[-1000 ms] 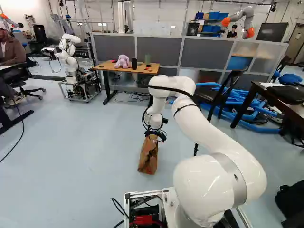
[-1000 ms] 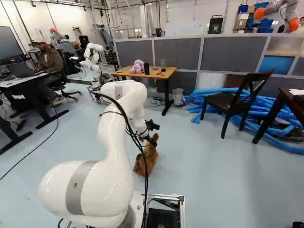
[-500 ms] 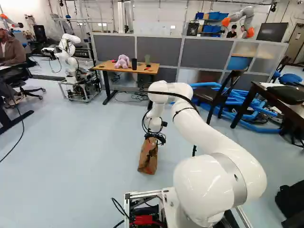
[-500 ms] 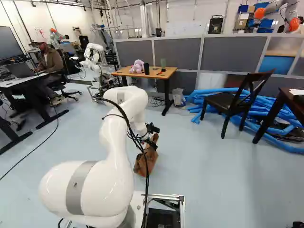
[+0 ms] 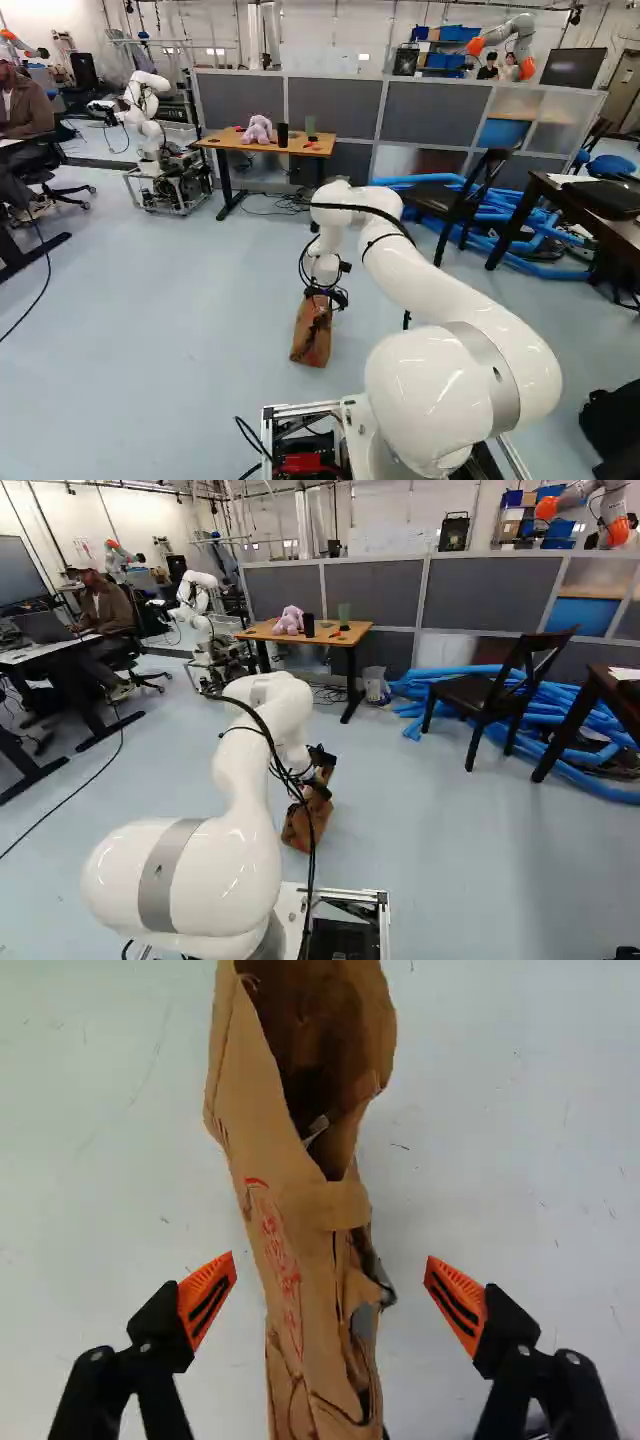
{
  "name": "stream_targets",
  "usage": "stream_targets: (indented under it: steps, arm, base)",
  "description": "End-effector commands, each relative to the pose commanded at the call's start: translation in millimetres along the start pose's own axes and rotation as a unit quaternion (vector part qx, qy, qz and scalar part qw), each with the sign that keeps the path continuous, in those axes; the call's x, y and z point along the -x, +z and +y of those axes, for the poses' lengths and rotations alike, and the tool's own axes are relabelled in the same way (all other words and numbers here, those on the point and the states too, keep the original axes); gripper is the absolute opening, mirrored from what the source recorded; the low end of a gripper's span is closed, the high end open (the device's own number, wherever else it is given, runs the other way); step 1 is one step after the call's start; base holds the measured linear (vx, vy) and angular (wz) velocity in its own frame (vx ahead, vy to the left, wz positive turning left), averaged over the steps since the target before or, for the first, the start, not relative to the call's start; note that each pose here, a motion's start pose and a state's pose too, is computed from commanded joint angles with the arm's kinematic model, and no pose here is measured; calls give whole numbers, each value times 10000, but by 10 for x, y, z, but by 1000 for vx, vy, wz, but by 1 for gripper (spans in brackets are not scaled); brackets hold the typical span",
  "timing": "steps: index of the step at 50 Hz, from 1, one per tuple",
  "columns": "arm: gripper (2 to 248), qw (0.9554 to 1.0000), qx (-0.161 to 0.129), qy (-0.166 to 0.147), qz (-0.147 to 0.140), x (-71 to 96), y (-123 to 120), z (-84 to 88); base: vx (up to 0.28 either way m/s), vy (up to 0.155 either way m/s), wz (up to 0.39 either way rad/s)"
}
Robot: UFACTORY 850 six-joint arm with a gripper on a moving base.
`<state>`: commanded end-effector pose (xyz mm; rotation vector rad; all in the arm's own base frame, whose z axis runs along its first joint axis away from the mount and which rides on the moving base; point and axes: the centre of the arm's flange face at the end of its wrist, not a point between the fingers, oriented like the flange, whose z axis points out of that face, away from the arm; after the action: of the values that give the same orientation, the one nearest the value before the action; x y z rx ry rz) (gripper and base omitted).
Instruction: Pick up the bag on the ground and place it on the table
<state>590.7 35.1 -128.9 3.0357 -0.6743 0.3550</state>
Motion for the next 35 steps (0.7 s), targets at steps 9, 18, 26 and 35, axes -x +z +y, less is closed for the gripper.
stream_targets:
  steps: [9,18,26,35]
  arm:
    - [247,10000,2,0,-3,33,132,7]
    - [247,10000,2,-1,-3,68,264,14]
    - [247,10000,1,-1,-2,95,366,20]
    - [236,10000,1,0,-1,102,391,22]
  base:
    - [0,0,0]
    - [0,0,0]
    - [0,0,0]
    - [0,0,0]
